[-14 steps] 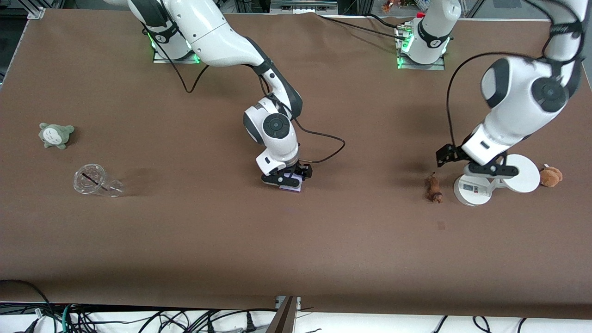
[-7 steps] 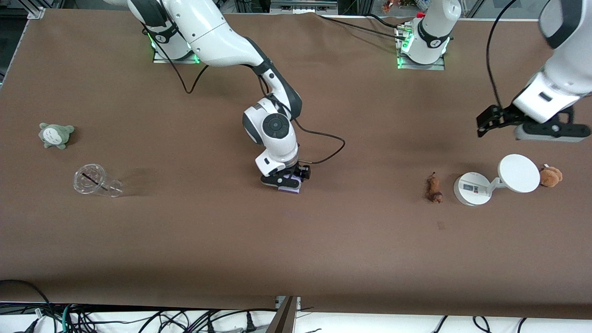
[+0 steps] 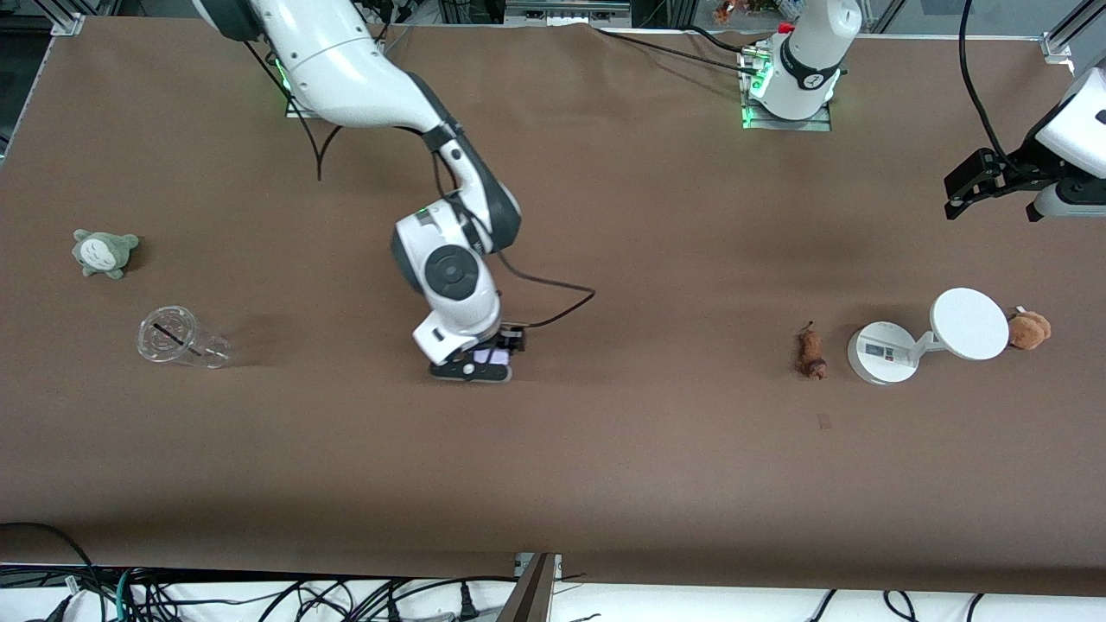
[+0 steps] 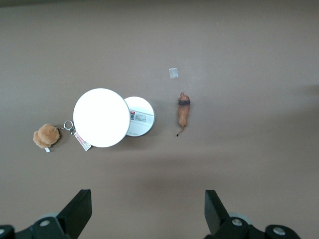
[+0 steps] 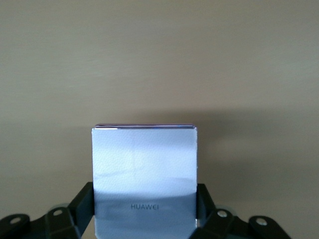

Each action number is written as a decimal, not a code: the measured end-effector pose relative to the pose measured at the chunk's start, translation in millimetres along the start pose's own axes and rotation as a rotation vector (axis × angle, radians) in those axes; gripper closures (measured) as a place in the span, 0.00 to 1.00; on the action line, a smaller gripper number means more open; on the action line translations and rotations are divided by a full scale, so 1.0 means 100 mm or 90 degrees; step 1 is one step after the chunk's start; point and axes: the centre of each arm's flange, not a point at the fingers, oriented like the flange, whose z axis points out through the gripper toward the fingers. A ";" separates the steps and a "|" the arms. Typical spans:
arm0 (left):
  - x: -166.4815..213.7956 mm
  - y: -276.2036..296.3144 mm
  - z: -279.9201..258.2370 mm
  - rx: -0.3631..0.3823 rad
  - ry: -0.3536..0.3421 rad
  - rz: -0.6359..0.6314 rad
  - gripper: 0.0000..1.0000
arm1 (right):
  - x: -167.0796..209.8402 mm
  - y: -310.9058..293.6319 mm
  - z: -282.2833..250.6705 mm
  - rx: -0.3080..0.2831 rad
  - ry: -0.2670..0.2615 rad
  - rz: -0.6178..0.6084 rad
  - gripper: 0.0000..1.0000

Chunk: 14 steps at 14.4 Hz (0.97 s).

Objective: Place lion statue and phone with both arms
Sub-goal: 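Raise the left gripper away while the right gripper carries the phone, then lower the phone beside the glass cup and open the right gripper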

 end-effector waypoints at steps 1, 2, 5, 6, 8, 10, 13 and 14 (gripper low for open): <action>-0.02 0.00 -0.02 -0.001 -0.011 -0.001 0.00 | 0.10 0.23 0.00 -0.009 -0.016 -0.007 0.16; -0.04 -0.02 -0.04 -0.004 -0.018 -0.003 0.00 | 0.21 0.47 0.02 -0.015 -0.028 -0.015 0.16; -0.07 -0.14 -0.10 -0.032 -0.027 -0.025 0.00 | 0.51 1.36 0.19 -0.021 -0.057 -0.048 0.16; -0.08 -0.19 -0.09 -0.044 -0.033 -0.033 0.00 | 0.58 1.69 0.26 -0.021 -0.068 -0.055 0.16; -0.10 -0.30 -0.07 -0.061 -0.038 -0.050 0.00 | 0.65 2.20 0.39 -0.019 -0.087 -0.058 0.16; -0.10 -0.38 -0.05 -0.064 -0.040 -0.059 0.00 | 0.65 2.43 0.46 -0.021 -0.098 -0.058 0.16; -0.08 -0.37 -0.02 -0.064 -0.044 -0.059 0.00 | 0.58 2.65 0.43 -0.032 -0.108 -0.065 0.16; -0.07 -0.36 -0.01 -0.064 -0.045 -0.058 0.00 | 0.56 2.76 0.39 -0.036 -0.110 -0.066 0.16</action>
